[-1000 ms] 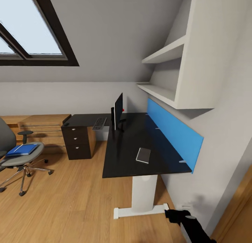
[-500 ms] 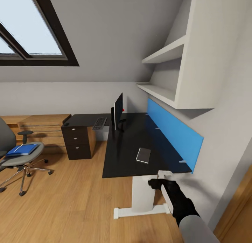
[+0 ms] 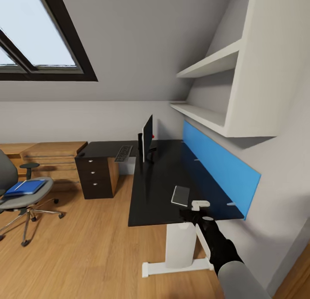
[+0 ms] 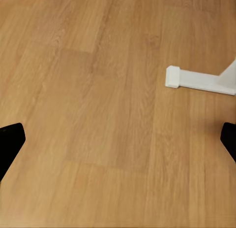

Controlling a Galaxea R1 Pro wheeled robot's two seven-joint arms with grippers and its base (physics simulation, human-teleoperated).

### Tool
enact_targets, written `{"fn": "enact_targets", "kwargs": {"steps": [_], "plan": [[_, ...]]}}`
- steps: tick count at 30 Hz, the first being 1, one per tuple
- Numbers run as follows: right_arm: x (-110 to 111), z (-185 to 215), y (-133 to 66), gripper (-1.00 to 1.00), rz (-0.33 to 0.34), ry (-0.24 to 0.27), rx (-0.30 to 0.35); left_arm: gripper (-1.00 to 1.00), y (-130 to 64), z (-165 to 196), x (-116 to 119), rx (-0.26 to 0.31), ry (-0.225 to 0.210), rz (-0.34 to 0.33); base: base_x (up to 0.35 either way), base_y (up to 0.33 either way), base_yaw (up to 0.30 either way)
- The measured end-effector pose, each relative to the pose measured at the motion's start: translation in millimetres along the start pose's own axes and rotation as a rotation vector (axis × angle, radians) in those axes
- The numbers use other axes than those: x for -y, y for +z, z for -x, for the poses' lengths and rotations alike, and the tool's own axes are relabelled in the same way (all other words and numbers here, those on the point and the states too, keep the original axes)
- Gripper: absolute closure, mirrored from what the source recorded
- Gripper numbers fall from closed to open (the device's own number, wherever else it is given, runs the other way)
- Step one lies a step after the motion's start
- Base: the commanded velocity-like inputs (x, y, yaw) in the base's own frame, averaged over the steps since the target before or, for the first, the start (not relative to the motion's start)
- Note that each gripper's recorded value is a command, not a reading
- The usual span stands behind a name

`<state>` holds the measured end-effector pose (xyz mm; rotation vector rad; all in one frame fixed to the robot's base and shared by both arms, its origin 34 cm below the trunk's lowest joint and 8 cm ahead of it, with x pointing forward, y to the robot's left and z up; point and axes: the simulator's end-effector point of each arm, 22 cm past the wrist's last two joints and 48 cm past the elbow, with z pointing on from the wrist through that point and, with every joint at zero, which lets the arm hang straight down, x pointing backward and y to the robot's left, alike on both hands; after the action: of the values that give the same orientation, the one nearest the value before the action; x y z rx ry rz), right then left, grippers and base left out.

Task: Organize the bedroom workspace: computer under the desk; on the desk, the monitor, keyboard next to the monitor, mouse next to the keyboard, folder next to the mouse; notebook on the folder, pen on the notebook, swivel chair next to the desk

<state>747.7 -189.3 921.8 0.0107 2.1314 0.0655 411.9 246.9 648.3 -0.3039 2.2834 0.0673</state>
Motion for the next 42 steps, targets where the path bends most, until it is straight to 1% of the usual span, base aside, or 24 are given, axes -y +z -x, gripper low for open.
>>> {"fn": "enact_targets", "kwargs": {"steps": [11,21,29,42], "plan": [[-0.9,2.2,0.5,-1.00,0.000,-0.001,0.013,-1.00,0.4,0.3,-1.6,0.000,0.002,0.001,0.065,0.014,0.000],[3.1,3.7,0.3,-1.00,-0.007,0.008,0.021,-1.00,0.5,0.8,-2.7,0.001,0.002,0.003,0.224,0.001,0.000],[11.4,3.0,0.6,-1.00,-0.015,0.025,0.020,-1.00,0.6,0.9,-3.7,0.001,0.001,0.004,0.290,-0.020,0.000],[30.1,1.9,1.2,-1.00,-0.040,0.018,0.017,-1.00,0.7,0.8,-4.0,0.001,0.002,0.005,0.221,-0.028,0.000]]}}
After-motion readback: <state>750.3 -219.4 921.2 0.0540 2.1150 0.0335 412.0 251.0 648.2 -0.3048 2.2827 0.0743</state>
